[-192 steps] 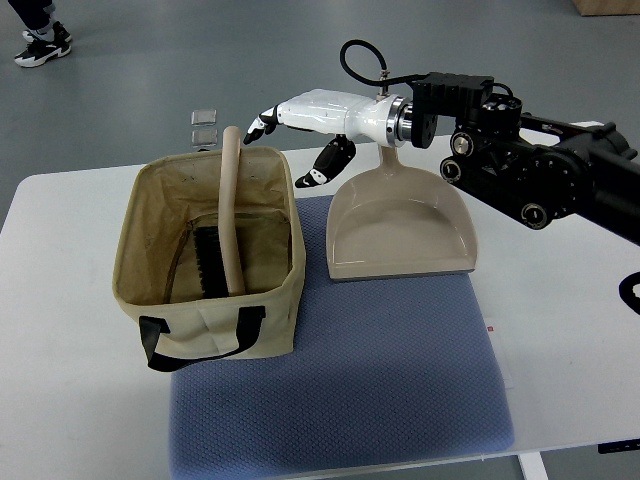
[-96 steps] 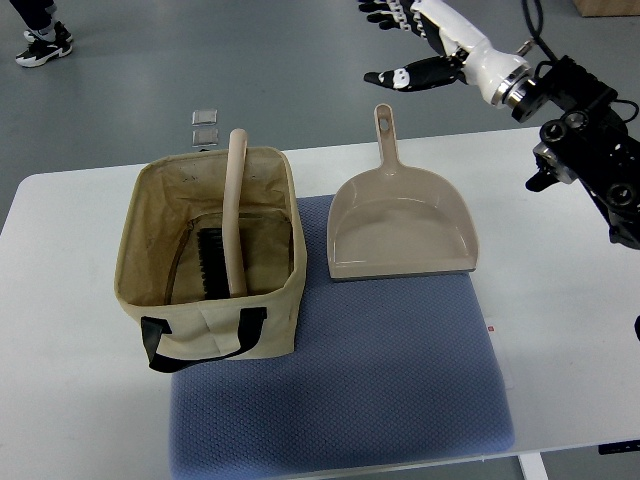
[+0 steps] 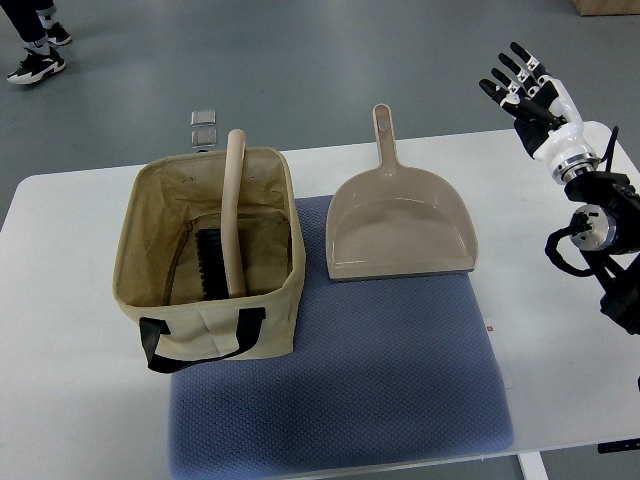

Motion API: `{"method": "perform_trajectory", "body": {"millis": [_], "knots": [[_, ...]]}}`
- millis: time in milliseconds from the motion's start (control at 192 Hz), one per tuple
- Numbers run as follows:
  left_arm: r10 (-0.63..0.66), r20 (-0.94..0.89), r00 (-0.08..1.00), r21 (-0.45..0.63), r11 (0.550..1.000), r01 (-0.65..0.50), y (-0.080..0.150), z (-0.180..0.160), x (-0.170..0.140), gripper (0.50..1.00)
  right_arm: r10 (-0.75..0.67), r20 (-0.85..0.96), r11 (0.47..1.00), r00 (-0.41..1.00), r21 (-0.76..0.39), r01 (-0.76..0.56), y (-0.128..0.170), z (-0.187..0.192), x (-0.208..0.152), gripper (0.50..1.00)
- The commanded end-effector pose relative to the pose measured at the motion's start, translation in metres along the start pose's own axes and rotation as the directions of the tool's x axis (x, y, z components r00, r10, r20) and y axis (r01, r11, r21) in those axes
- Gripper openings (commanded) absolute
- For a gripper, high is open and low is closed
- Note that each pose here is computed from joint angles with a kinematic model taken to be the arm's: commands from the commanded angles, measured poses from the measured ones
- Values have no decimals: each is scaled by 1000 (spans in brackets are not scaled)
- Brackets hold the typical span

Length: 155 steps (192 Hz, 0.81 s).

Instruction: Put pink broom in yellow bag with right hand

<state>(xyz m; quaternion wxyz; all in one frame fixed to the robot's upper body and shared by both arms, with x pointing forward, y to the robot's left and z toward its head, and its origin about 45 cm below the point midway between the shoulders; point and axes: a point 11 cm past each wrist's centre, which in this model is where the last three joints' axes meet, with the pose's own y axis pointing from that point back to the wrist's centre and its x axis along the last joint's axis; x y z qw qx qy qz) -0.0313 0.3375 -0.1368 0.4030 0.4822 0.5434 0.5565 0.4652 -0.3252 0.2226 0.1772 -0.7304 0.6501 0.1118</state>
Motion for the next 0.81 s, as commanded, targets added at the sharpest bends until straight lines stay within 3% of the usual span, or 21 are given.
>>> {"method": "perform_trajectory", "body": {"millis": [0, 803], "knots": [[0, -1, 1000, 0, 1000, 0, 0, 0, 0, 1000, -2, 80, 1000, 997, 6, 2, 2, 5, -2, 928], [0, 1, 1000, 0, 1000, 0, 0, 0, 0, 1000, 50, 106, 998, 993, -55, -44, 8, 46, -23, 930]]}}
